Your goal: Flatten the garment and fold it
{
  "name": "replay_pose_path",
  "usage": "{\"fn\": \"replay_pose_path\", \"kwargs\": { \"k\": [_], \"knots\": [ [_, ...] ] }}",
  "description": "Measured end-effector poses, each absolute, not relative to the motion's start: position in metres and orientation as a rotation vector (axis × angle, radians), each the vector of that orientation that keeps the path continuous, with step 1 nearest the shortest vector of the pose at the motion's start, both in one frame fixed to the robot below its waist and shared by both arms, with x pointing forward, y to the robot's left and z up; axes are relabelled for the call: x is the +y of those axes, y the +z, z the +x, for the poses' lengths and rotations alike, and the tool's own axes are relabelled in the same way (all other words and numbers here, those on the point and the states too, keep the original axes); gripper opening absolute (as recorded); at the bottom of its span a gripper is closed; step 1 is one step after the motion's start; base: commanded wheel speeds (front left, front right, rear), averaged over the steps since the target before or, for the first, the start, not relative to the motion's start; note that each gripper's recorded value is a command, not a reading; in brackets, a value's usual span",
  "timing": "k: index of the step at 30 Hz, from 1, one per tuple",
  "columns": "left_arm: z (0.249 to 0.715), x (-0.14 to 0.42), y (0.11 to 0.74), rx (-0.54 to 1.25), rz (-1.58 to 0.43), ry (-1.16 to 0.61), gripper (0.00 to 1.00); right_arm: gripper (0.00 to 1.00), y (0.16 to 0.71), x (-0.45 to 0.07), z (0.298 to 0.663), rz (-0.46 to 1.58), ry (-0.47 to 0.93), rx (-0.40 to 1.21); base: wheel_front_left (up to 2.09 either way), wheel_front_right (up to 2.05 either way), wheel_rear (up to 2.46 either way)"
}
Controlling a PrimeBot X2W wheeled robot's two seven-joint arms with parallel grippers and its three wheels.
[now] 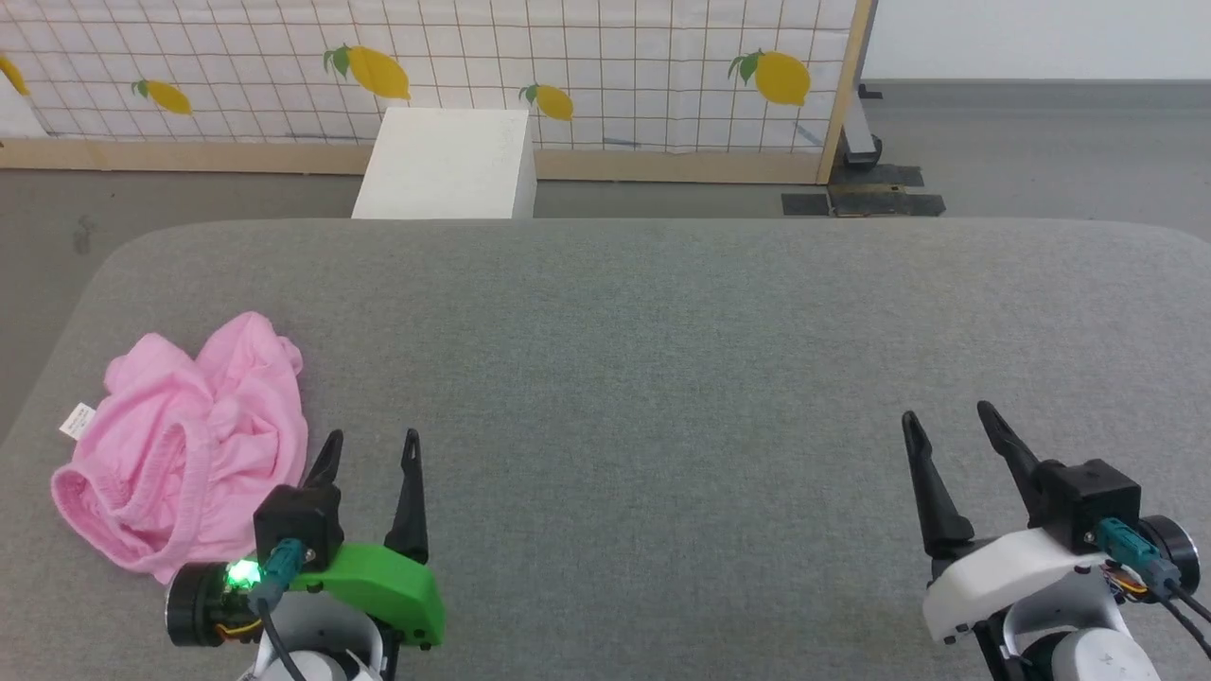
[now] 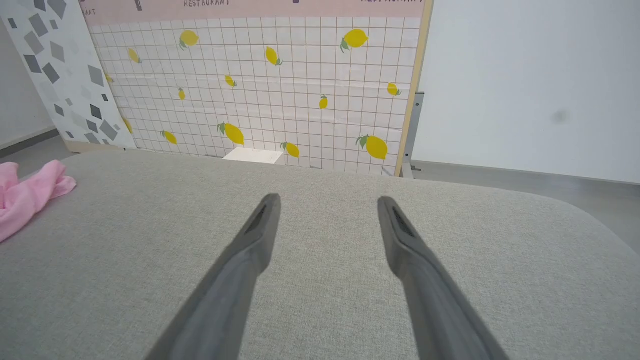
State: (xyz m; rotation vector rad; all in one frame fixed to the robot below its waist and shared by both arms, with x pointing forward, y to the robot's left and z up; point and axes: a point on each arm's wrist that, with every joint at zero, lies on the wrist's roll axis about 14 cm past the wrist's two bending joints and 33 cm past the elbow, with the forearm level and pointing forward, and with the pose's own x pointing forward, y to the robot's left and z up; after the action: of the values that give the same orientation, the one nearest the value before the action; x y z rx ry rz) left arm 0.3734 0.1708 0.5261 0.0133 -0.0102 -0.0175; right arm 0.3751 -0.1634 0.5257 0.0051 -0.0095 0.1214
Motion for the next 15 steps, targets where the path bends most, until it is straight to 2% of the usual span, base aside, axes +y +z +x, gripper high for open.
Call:
{"fn": "replay_pose_path", "kwargs": {
  "k": [15],
  "knots": [
    [0.365, 0.185, 0.523, -0.019, -0.009, 0.033, 1.00, 1.00, 0.515, -0.154, 0.378, 0.047, 0.147, 0.006, 0.00, 0.00, 0.00]
  ]
}}
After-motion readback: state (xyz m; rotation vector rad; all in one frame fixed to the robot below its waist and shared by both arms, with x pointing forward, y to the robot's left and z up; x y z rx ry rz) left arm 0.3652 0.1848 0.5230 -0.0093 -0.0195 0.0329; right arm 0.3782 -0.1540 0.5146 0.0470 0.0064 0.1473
